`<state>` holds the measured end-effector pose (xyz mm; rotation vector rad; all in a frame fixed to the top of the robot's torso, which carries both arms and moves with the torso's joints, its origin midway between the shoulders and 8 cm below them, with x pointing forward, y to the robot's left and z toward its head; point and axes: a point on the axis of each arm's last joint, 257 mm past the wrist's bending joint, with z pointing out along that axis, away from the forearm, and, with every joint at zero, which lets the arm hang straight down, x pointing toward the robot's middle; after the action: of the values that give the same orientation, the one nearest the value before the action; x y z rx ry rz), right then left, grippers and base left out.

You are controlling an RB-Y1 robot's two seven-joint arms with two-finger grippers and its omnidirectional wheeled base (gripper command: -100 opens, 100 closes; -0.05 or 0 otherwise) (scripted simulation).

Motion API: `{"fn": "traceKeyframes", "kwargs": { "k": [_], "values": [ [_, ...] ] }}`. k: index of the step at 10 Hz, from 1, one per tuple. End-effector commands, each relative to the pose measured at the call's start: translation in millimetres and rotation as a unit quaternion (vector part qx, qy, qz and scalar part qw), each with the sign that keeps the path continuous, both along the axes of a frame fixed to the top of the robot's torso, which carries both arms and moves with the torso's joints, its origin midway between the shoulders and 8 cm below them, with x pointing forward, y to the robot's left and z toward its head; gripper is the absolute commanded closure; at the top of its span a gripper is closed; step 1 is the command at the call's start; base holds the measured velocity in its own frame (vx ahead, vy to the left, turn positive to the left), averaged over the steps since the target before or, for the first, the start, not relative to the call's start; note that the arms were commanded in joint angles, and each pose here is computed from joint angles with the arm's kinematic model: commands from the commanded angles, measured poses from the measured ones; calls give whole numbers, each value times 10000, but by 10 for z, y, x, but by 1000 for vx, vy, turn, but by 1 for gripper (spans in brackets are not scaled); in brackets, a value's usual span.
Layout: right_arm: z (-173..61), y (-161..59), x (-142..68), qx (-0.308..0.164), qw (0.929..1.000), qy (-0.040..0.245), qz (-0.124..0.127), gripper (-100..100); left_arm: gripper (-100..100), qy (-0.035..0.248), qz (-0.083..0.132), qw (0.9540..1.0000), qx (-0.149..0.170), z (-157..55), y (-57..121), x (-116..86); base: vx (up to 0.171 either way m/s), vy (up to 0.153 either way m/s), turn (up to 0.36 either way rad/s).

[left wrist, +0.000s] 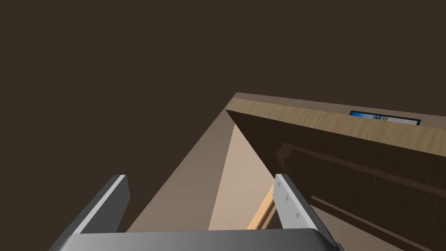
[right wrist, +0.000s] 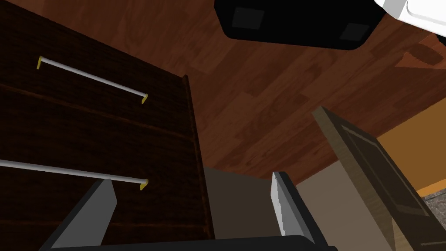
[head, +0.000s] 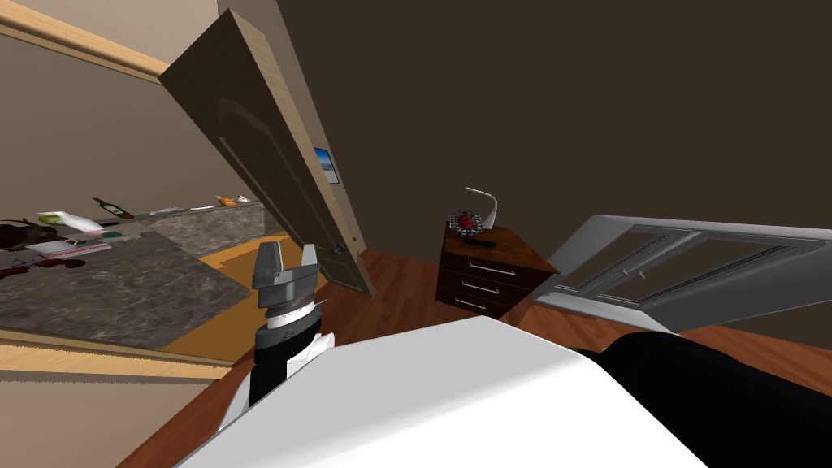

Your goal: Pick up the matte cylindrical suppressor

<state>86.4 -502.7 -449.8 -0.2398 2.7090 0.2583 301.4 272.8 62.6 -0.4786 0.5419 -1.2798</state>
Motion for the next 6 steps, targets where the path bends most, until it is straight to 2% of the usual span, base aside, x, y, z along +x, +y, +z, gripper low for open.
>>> {"fn": "traceKeyframes", "kwargs": {
  "k": [1,2,4,5,6],
  "values": [
    [82,-360,-90,-397,9988,164,244,-100,0,0,0,10000,0,0,0,0,38,40,181],
    [97,-387,-87,-426,9986,173,262,-100,0,0,0,10000,0,0,0,0,36,29,106],
    [297,-886,-121,-979,9924,363,656,-100,0,0,0,10000,0,0,0,0,61,42,227],
    [341,-1001,-135,-1092,9910,408,659,-100,0,0,0,10000,0,0,0,0,66,25,121],
    [487,-1268,-117,-1388,9855,493,843,-100,0,0,0,10000,0,0,0,0,60,16,152]
  ]
}}
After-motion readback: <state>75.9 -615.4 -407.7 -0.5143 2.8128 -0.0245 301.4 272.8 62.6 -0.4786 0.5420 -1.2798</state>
